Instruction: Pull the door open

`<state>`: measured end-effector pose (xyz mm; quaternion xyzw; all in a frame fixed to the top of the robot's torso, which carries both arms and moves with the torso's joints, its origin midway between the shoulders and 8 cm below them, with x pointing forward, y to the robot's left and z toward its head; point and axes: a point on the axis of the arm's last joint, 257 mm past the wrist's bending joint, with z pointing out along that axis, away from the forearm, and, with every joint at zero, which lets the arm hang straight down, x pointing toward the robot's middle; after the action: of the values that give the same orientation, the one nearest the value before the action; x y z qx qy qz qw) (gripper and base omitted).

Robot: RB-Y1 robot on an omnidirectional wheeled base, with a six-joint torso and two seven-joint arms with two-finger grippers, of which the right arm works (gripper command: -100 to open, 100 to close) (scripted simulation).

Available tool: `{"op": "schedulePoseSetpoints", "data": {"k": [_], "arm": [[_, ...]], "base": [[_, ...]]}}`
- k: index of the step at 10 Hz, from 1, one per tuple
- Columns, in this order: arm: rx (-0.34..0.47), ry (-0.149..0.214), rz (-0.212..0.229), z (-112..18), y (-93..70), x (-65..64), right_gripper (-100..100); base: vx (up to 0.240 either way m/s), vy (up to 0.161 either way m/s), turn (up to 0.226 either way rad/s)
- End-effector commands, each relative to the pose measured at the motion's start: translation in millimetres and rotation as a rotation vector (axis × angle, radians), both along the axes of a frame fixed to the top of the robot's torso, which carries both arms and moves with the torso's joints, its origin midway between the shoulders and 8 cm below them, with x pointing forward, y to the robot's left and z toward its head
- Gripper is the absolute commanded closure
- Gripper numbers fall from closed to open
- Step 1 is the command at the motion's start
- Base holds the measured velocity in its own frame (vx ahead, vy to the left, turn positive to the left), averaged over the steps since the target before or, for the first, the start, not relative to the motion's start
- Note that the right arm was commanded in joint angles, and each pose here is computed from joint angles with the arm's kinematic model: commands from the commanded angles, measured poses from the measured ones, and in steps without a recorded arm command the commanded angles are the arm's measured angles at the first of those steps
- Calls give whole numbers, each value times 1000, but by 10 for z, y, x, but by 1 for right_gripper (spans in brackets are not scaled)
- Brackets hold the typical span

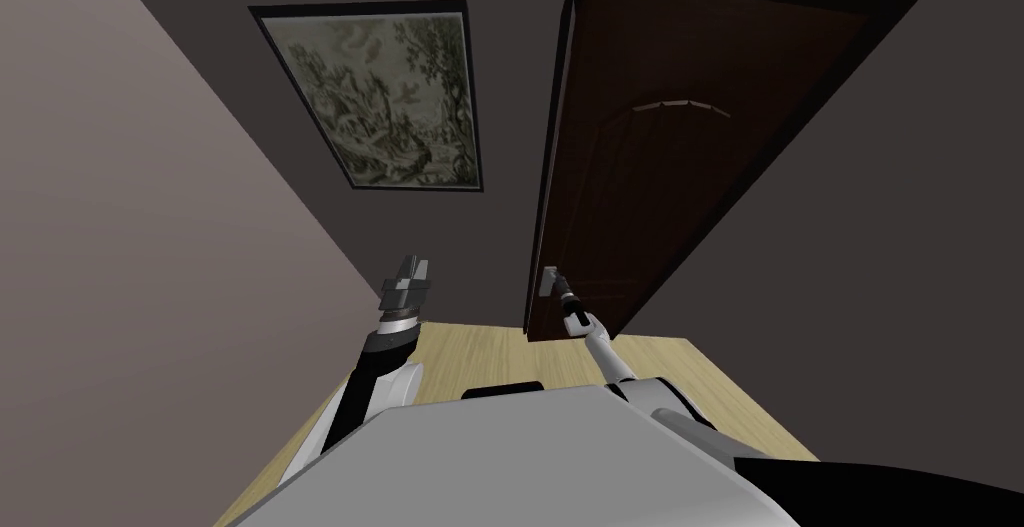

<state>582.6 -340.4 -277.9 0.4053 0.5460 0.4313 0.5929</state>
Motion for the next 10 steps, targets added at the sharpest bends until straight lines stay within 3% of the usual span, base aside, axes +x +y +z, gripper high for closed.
{"op": "schedulePoseSetpoints", "data": {"k": [1, 7, 8, 10], "arm": [[59, -10, 7, 30, 63, 21, 100], [327, -26, -31, 39, -84, 37, 100], [331, -26, -31, 39, -84, 37, 100], [452, -36, -50, 37, -158, 41, 100]], "base": [[-60, -41, 76], [-62, -38, 98], [-44, -30, 41], [-71, -47, 127]]}}
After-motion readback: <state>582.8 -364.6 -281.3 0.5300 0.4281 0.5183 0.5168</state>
